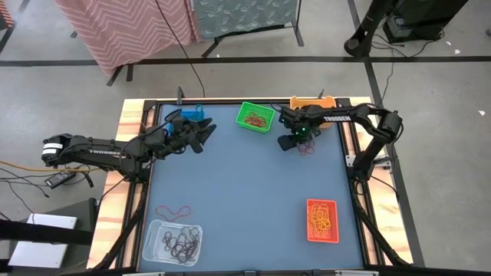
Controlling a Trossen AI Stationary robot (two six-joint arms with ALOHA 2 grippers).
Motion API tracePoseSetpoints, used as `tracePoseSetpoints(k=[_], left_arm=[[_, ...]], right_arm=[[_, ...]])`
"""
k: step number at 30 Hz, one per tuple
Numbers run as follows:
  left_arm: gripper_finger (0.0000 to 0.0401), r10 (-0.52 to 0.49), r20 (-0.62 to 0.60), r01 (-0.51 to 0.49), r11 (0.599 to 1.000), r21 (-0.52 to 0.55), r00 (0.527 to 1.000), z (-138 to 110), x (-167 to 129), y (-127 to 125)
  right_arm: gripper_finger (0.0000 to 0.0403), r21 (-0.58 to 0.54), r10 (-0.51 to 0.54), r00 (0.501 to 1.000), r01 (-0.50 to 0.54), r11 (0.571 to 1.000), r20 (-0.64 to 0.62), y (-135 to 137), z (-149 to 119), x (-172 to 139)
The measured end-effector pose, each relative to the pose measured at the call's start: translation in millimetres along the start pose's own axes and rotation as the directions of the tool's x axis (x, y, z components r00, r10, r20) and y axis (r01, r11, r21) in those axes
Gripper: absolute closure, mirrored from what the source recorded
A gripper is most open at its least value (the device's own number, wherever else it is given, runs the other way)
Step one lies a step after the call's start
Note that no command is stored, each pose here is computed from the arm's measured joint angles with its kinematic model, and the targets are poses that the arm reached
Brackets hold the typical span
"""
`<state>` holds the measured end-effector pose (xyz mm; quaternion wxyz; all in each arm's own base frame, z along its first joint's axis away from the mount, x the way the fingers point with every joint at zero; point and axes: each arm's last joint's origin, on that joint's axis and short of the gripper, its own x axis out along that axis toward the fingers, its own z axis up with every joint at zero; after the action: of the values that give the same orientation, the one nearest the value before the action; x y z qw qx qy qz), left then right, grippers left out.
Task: Sort rubber bands into baskets
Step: Put the red rubber band into the green bin
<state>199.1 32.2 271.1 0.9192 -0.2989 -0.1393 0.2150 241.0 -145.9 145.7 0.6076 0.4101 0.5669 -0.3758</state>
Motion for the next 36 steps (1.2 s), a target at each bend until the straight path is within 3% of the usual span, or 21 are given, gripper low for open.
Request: tracePoseSetpoints(k=[11, 15, 20, 24, 31, 36], left_arm=[[0.0115, 0.000, 0.000, 0.000, 1.000, 0.002, 1.000, 0.0, 0.0, 0.0], [0.0115, 0.000, 0.000, 0.000, 1.000, 0.002, 1.000, 0.0, 0.0, 0.0], [0.0115, 0.000, 0.000, 0.000, 1.000, 0.002, 1.000, 0.0, 0.0, 0.0], [0.0115, 0.000, 0.000, 0.000, 1.000, 0.002, 1.000, 0.0, 0.0, 0.0], [0.0115, 0.000, 0.000, 0.000, 1.000, 0.002, 1.000, 0.0, 0.0, 0.0], [0.0115, 0.001, -0.001, -0.001, 1.000, 0.002, 1.000, -0.2, 0.0, 0.0]], right_arm=[[0.0236, 0.005, -0.016, 1.000, 0.016, 1.000, 0.006, 0.2, 1.4, 7.9], [0.0278, -0.015, -0.045, 0.999, 0.045, 0.999, -0.011, 1.8, 0.1, 14.9], [0.0383, -0.091, -0.040, 0.999, 0.041, 0.995, 0.012, 8.1, -3.4, 14.1], [0.0394, -0.128, -0.018, 0.999, 0.023, 0.992, 0.040, 12.7, -6.8, 4.6], [0.0399, -0.174, 0.216, 0.972, -0.198, 0.965, 0.094, 24.0, -14.3, -50.5], [0.0400, -0.202, 0.397, 0.895, -0.359, 0.911, 0.201, 25.9, -21.1, -108.6]])
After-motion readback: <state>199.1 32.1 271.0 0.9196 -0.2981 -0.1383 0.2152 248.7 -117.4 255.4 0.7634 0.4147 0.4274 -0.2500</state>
